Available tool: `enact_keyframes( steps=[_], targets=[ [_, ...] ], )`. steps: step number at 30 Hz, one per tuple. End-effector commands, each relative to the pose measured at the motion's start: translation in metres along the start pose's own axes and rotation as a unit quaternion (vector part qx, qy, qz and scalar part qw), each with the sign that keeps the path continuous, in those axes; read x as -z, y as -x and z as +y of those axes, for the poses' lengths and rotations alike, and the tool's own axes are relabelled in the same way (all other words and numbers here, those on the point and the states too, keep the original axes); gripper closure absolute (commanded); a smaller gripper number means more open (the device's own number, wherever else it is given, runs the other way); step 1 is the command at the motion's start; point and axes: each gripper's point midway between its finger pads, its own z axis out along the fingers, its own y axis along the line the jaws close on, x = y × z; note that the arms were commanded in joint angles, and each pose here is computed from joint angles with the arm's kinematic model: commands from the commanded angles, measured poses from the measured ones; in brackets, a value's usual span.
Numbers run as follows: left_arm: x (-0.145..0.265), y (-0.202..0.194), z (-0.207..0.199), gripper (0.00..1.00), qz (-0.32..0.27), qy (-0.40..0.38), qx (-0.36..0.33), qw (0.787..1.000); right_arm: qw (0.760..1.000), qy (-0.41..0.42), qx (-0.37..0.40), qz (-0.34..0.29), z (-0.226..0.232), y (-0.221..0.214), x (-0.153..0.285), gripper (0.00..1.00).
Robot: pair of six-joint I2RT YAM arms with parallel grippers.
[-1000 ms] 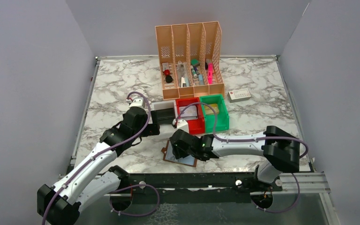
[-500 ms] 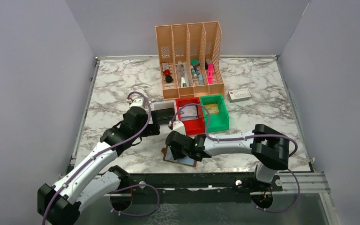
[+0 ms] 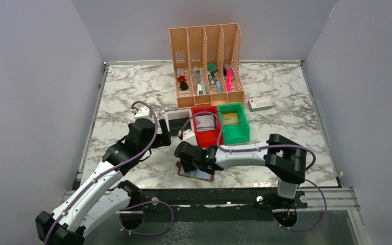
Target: Take the credit cards out of the card holder
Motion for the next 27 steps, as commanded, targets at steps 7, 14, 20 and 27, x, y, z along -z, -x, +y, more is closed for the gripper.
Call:
enact_keyframes(
  steps=[7,14,20,27],
  targets=[
    [0.014,0.021,0.012,0.02,-0.057,0.024,0.028,0.998,0.995,-0.095,0.029,0.027,-0.04,-0.032,-0.011,0.59],
    [0.01,0.017,0.009,0.02,-0.041,0.024,0.021,0.999,0.994,-0.097,0.059,0.0,-0.046,-0.021,-0.005,0.85],
    [0.007,0.014,0.008,0.02,-0.033,0.022,0.019,0.999,0.991,-0.011,0.128,-0.032,-0.039,-0.022,0.007,0.94],
    [-0.001,0.0,-0.015,0.04,0.008,-0.034,0.0,0.999,0.983,0.046,0.171,-0.042,-0.039,-0.03,0.021,0.9]
  ],
)
